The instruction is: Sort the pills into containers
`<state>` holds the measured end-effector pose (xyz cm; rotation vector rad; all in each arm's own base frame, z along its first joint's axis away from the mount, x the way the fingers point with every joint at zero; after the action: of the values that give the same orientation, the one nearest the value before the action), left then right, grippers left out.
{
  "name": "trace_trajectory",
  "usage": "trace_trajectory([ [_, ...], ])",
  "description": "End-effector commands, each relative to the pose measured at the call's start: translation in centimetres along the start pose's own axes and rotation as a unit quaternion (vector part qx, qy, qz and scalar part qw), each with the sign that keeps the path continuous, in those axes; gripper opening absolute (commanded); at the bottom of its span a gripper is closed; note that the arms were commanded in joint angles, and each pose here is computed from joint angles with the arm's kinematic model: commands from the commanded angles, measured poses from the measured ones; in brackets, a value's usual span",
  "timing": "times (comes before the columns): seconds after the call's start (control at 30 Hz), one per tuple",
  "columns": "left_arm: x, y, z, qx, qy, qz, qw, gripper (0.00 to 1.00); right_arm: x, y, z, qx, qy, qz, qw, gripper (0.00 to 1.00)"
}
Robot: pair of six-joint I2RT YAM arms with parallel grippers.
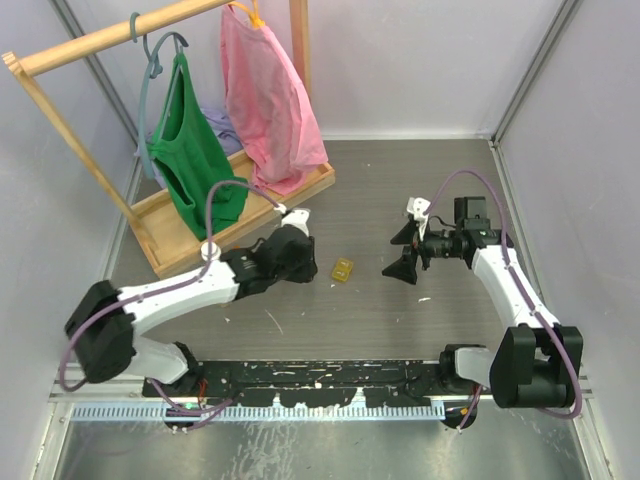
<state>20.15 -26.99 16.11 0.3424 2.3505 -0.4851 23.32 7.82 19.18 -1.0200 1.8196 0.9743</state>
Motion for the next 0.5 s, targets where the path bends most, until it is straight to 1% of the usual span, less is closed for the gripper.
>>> trace_trajectory([
  [0.0, -1.2, 1.6, -3.8, -0.007, -0.072, 0.031, 0.997, 0.33, 1.0, 1.0, 0.7, -0.08, 0.019, -0.17, 0.982, 1.0],
  [0.03, -1.4, 1.8, -4.7, 0.001, -0.085, 0.032, 0.996, 0.36, 1.1, 1.2, 0.8, -0.099, 0.024, -0.211, 0.972, 1.0],
  [0.07, -1.6, 1.9, -5.8, 0.012, -0.104, 0.03, 0.994, 0.42, 1.4, 1.5, 1.0, -0.119, 0.032, -0.235, 0.964, 1.0],
  [0.17, -0.9, 2.5, -7.5, 0.035, -0.13, 0.027, 0.991, 0.53, 1.2, 0.7, 2.1, -0.153, 0.06, -0.3, 0.94, 1.0],
  [0.2, -0.7, 2.7, -7.9, 0.043, -0.138, 0.025, 0.989, 0.55, 1.1, 0.4, 2.8, -0.167, 0.076, -0.331, 0.926, 1.0],
  [0.37, 0.4, 3.7, -9.9, 0.054, -0.153, 0.016, 0.987, 0.56, 0.1, -2.0, 6.8, -0.208, 0.138, -0.411, 0.877, 1.0],
  [0.47, 0.9, 4.3, -10.9, 0.056, -0.16, 0.005, 0.986, 0.56, -0.3, -3.3, 9.3, -0.231, 0.16, -0.434, 0.856, 1.0],
])
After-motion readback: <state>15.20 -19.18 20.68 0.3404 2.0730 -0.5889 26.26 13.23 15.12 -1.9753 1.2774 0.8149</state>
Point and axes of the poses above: each gripper's point midway between its finger pads, its own z axis out along the fingers, its own y axis along the line the jaws close on, x = y × z, the point moved 7 cm from there along -z, back along the fingers, and after that the axes turned 5 degrees about z, right-handed, at the moved point
